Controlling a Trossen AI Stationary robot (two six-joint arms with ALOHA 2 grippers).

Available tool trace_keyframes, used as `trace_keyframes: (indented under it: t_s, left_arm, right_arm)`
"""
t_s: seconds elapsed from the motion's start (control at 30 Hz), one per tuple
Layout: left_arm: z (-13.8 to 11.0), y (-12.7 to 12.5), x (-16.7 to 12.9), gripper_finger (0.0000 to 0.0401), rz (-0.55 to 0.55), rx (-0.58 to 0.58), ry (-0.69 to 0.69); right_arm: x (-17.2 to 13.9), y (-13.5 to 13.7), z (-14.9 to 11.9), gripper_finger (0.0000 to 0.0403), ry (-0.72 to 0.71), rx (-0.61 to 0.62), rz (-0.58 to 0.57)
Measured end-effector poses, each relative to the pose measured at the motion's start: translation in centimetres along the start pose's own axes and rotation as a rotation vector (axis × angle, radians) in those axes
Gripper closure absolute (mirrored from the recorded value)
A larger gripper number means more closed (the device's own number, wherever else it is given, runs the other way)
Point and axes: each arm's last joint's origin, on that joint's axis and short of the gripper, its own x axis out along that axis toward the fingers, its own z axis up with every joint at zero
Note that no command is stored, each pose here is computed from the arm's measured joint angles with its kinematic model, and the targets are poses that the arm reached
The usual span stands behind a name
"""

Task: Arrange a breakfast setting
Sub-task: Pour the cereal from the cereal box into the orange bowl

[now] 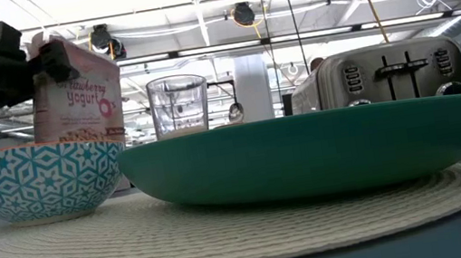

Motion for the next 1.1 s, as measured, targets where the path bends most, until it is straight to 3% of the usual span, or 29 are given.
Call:
trace_keyframes:
  t_s: [0.4,1.1]
  left_arm:
    - [1.8,-0.4,0.2,0.0009,-0.038,-0.018,-0.053]
    - [7.9,-1.1,0.7,0.0009,-0.053,-0.015,-0.16]
  right_arm:
    - [0.0,0.0,0.0,0.0034,-0.001,0.0,0.0]
    - [0.0,0.0,0.0,0.0035,-0.001,-0.001,0.0]
